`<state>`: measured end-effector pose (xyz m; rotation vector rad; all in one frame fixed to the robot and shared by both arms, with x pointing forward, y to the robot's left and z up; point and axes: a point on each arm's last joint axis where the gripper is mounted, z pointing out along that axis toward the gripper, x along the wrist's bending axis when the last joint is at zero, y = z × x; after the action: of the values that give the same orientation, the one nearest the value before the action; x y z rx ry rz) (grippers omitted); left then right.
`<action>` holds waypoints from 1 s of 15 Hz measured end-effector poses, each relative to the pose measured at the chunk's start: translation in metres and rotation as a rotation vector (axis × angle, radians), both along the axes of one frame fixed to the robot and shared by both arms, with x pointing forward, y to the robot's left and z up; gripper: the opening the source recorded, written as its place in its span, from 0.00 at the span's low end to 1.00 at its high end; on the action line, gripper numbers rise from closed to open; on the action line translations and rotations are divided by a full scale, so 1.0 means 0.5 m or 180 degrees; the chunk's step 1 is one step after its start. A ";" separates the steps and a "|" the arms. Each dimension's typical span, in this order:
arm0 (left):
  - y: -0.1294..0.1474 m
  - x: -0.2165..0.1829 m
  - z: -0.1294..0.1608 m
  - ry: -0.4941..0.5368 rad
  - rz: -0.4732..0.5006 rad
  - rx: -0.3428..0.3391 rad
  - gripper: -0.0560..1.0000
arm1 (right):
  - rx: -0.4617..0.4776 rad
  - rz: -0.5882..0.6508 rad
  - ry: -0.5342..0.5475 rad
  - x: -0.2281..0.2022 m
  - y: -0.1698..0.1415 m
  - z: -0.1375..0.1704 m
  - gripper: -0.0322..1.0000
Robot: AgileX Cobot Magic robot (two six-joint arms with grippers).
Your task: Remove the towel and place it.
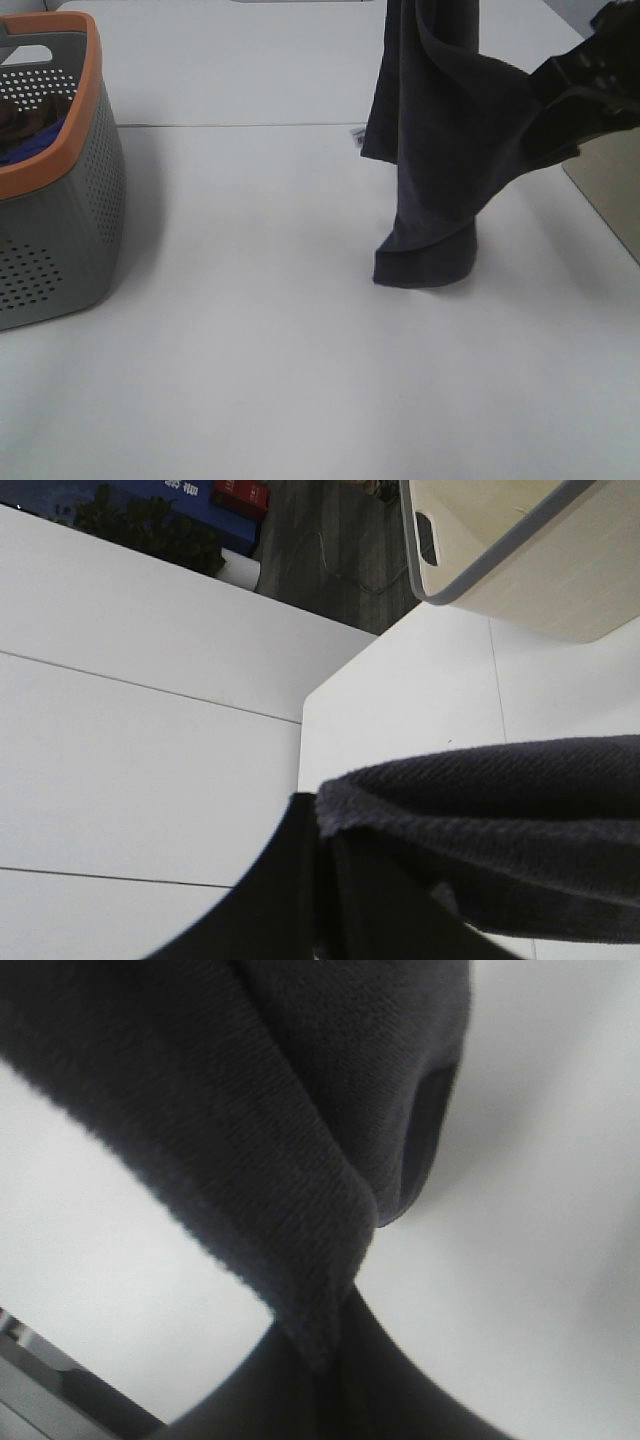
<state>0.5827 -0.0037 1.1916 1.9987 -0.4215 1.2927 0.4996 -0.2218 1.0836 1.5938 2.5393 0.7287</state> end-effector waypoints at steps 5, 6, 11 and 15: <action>0.011 0.017 -0.011 0.0338 0.0456 -0.0230 0.05 | -0.0667 -0.0196 -0.0305 0.014 -0.039 0.103 0.03; 0.019 0.023 -0.011 0.0456 0.0627 -0.0343 0.05 | -0.0737 -0.0200 -0.0356 0.015 -0.043 0.115 0.03; 0.067 0.041 -0.045 0.1210 0.1574 -0.0432 0.05 | -0.0978 -0.0228 -0.0587 0.051 -0.051 0.139 0.03; 0.074 0.054 -0.048 0.1264 0.1656 -0.0595 0.05 | -0.1035 -0.0150 -0.0649 0.122 -0.040 0.111 0.03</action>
<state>0.6097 0.0334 1.1674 2.2075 0.4185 1.1262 0.5607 -0.2416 1.1393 1.3910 2.3218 0.4207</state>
